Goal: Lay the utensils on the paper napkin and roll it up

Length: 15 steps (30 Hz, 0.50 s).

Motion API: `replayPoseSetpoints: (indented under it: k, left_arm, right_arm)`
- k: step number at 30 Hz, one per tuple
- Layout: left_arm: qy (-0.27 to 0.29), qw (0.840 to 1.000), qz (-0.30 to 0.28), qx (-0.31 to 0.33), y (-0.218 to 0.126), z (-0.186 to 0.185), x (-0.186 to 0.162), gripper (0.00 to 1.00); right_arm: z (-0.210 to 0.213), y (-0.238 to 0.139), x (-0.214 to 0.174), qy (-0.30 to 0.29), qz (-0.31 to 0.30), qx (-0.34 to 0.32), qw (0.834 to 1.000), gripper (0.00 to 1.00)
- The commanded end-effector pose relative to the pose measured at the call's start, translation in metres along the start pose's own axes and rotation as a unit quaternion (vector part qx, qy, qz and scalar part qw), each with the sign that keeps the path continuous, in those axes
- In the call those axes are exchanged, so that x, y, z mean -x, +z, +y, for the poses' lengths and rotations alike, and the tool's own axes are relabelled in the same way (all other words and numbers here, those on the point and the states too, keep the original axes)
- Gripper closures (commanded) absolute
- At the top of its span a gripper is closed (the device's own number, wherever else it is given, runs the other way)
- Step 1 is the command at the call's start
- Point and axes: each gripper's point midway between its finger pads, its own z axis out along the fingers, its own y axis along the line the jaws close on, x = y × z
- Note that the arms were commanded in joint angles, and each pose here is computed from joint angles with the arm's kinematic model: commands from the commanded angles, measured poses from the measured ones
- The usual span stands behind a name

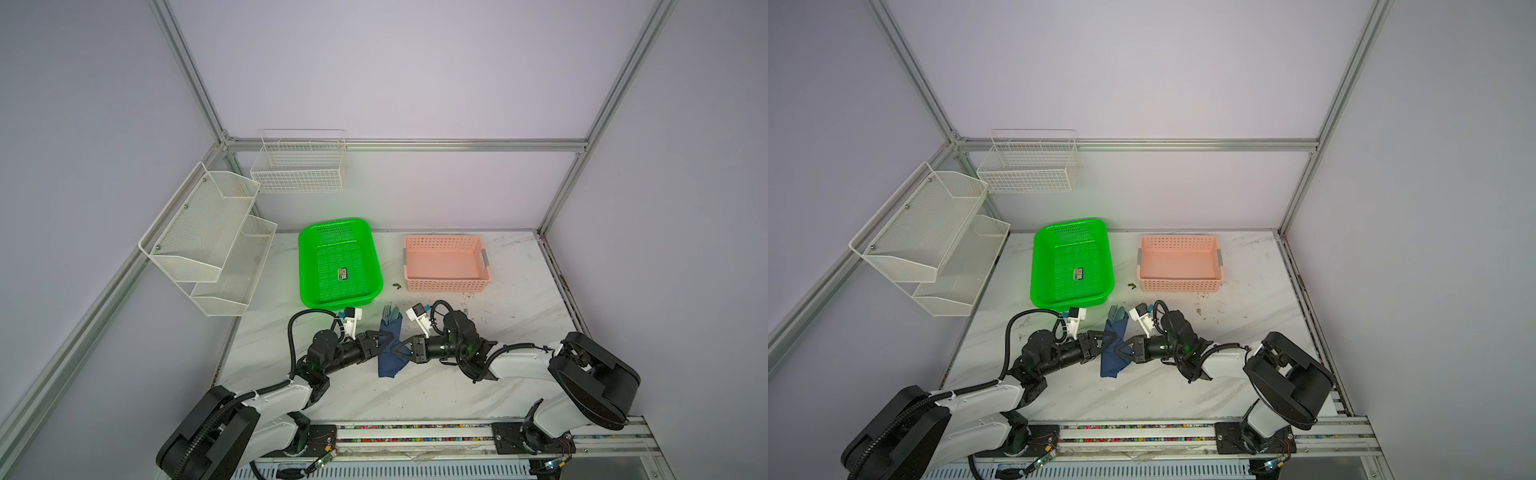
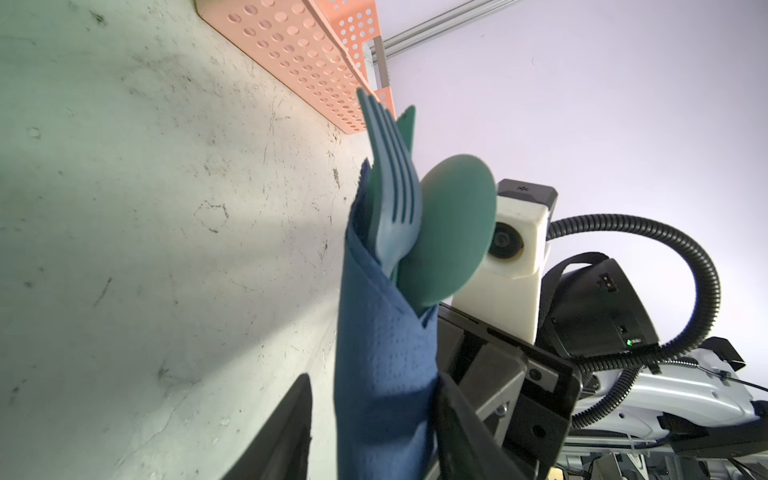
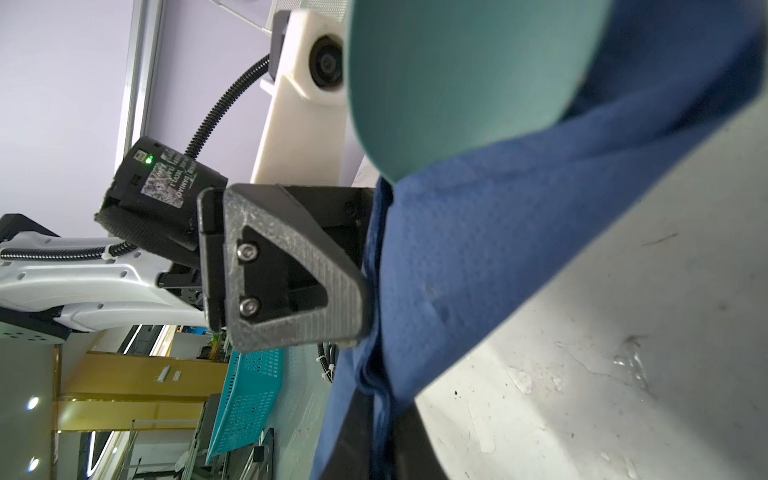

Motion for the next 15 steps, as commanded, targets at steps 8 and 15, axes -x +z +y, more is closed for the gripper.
replayPoseSetpoints:
  k: [8, 15]
  left_arm:
    - [0.049, 0.997, 0.015, -0.064, -0.005, -0.034, -0.001, 0.52]
    - [0.05, 0.997, 0.014, -0.058, -0.002, -0.031, 0.001, 0.57]
  right_arm:
    - [0.021, 0.002, 0.004, -0.048, 0.033, 0.021, 0.998, 0.91]
    - [0.023, 0.003, 0.008, -0.052, 0.033, 0.016, 0.998, 0.91]
